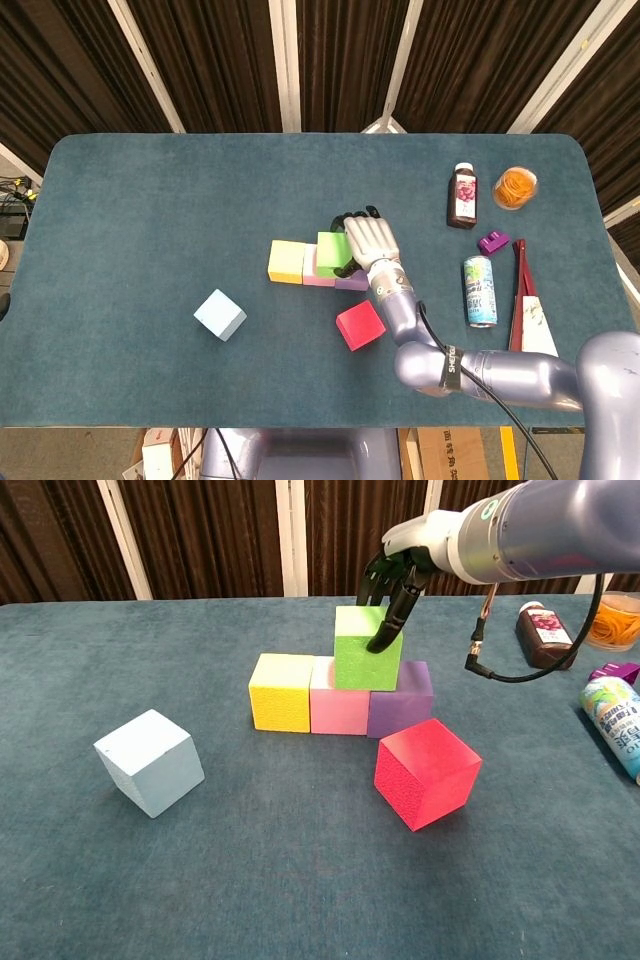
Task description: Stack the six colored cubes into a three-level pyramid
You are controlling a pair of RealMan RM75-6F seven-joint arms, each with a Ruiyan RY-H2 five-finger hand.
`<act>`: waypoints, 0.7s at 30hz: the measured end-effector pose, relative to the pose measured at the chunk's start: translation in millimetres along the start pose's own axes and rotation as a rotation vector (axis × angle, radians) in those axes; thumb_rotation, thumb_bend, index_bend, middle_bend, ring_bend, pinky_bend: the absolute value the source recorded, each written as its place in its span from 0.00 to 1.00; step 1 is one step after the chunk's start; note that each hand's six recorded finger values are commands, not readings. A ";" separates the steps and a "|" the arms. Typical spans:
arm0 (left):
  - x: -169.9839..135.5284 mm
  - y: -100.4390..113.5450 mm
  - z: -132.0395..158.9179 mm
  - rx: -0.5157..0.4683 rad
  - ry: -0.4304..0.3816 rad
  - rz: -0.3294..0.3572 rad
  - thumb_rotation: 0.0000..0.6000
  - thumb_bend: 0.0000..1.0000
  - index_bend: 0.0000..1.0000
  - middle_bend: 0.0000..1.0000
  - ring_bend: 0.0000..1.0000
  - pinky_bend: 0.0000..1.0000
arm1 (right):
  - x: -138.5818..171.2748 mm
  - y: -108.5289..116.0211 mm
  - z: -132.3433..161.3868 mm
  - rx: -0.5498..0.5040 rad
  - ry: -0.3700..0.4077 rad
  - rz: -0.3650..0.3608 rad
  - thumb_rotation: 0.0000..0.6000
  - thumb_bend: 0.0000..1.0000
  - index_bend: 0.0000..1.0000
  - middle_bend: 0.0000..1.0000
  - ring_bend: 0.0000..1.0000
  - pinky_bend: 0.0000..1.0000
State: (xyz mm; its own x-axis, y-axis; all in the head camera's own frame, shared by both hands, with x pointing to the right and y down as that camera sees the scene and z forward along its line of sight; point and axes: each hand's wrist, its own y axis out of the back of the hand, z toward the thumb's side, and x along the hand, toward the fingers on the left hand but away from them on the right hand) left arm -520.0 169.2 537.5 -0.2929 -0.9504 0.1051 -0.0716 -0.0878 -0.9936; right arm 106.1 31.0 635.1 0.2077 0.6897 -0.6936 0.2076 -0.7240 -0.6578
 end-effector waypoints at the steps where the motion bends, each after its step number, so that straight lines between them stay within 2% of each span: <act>1: 0.1 0.0 -0.1 0.000 0.001 0.000 1.00 0.31 0.05 0.00 0.00 0.00 | 0.1 0.0 0.0 0.001 0.000 0.000 1.00 0.20 0.31 0.24 0.17 0.00; 16: 0.2 -0.1 -0.3 -0.003 0.007 0.003 1.00 0.31 0.05 0.00 0.00 0.00 | 1.0 0.3 0.6 0.007 -0.003 0.000 1.00 0.20 0.30 0.22 0.15 0.00; 21: 0.4 0.1 -0.6 -0.004 0.009 0.004 1.00 0.31 0.05 0.00 0.00 0.00 | 2.0 -0.5 1.2 0.011 0.000 0.007 1.00 0.20 0.26 0.21 0.13 0.00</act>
State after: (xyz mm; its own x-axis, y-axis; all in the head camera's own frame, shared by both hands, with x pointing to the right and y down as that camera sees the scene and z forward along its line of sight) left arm -520.6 169.0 537.5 -0.3017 -0.9480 0.1017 -0.0744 -0.0829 -0.9938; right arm 105.2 32.7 633.7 0.2093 0.6846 -0.6982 0.1952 -0.7290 -0.6561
